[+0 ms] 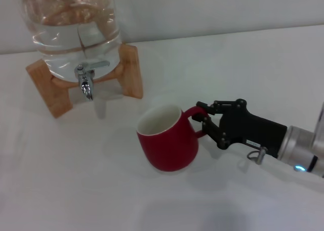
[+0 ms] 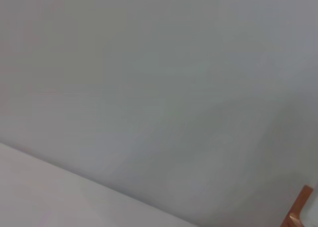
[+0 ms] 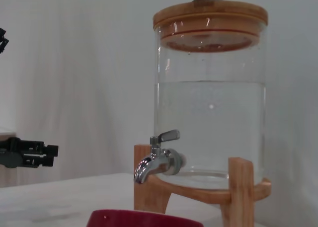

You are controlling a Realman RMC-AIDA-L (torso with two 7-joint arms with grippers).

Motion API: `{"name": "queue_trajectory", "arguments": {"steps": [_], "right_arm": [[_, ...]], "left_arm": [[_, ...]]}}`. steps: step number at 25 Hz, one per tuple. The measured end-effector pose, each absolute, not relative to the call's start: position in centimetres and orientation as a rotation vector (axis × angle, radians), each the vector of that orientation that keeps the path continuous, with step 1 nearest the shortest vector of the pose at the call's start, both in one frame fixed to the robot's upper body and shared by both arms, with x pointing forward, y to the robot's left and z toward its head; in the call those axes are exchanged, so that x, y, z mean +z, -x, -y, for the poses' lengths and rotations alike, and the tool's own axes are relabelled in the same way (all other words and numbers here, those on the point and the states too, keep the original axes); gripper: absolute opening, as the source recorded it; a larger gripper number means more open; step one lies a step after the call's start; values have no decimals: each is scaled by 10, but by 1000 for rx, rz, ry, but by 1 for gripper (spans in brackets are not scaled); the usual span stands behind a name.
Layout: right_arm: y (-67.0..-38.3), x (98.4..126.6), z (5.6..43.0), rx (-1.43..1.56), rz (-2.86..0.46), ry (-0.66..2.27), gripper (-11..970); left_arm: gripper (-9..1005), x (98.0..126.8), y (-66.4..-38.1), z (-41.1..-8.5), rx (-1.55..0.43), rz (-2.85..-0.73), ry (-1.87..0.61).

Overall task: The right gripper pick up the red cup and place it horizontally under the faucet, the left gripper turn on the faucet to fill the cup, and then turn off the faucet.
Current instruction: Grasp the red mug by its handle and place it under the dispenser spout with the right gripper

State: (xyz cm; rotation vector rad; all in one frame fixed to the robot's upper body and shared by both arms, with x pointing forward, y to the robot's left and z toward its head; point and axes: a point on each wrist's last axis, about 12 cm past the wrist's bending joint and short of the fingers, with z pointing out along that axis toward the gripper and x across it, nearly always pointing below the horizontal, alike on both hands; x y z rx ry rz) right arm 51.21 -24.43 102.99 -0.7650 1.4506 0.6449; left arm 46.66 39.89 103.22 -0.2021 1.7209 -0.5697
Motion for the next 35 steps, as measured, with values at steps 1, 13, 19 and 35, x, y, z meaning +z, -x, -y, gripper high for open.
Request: {"name": "queue_trajectory", "arguments": {"steps": [1,13,19,35], "right_arm": [[-513,1030,243,645,-1452,767,149],[-529,1036,220,672,-1446,794,149],[-537,1038,207,685,-1461,812,149],[-551,1040,189,647,-1489,808,150]], "left_arm": [[721,1032,-467,-399,-570,-1721,202],[721,1033,-470,-396,-581,-1715,193],[721,1035,-472,-395,-585,-1710,187],[721,1036,-475,-393,-591,-1704,179]]}}
